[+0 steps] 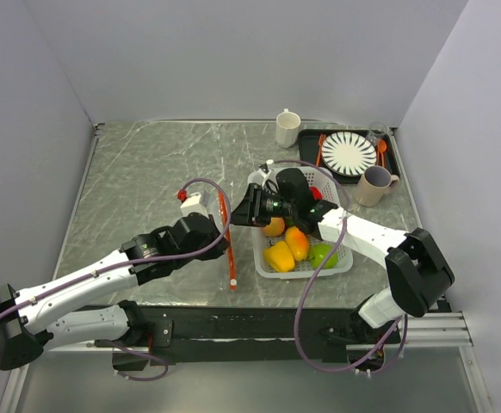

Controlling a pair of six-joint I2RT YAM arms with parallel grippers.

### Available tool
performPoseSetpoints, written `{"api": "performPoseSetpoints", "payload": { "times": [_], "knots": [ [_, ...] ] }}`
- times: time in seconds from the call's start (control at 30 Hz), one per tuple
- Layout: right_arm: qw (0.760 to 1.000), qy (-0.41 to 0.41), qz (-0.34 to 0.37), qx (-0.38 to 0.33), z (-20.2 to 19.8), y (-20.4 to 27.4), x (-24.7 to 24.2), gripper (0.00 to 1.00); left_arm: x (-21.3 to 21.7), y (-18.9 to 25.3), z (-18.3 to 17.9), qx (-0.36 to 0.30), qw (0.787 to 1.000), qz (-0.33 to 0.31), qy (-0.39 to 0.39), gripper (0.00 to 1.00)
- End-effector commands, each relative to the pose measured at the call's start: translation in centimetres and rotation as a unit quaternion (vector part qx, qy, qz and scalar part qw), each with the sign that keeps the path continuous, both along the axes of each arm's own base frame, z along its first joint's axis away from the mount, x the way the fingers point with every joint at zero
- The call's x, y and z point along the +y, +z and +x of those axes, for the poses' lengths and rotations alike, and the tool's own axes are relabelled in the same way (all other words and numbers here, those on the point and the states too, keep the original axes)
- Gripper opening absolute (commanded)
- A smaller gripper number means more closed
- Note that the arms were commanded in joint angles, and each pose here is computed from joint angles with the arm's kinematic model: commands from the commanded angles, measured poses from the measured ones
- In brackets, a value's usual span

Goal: Place the food in the zip-top bag and seal the zipper
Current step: Open the zipper of the food storage bag.

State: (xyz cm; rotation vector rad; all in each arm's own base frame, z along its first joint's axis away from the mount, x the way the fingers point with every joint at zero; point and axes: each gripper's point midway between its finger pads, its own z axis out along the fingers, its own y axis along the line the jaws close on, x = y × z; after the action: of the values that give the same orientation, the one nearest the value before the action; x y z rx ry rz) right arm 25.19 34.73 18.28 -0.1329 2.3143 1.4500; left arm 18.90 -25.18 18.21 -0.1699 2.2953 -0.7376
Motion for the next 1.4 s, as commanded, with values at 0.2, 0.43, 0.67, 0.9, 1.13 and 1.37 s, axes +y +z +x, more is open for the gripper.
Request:
{"api": "performPoseSetpoints", "payload": {
  "times": [0.2,0.43,0.67,0.9,1.13,1.37],
  "knots": [
    [0.998,-0.018,0.036,-0.050,1.8,4.3,0.2,0.46,0.2,1.1,0.3,-0.015,1.000,-0.015,0.009,0.01],
    [0.999,-0.011,0.030,-0.044,1.8,3.6,0.3,0.46,0.1,1.1,0.4,-0.016,1.000,-0.013,0.008,0.01],
    [0.999,-0.007,0.014,-0.030,1.8,2.4,0.4,0.47,-0.1,1.6,0.6,-0.021,1.000,-0.018,0.008,0.01],
    [1.000,0.001,-0.001,-0.028,1.5,1.6,0.6,0.47,0.0,1.8,0.6,-0.024,0.999,-0.021,0.007,0.01],
    [0.999,0.026,-0.011,-0.024,0.2,0.7,1.4,0.47,-0.3,1.8,0.6,-0.024,0.999,-0.021,0.004,0.01],
    [0.999,0.015,0.003,-0.044,-0.3,1.9,1.0,0.47,-0.1,1.4,0.6,-0.019,1.000,-0.016,0.009,0.01]
  ]
}}
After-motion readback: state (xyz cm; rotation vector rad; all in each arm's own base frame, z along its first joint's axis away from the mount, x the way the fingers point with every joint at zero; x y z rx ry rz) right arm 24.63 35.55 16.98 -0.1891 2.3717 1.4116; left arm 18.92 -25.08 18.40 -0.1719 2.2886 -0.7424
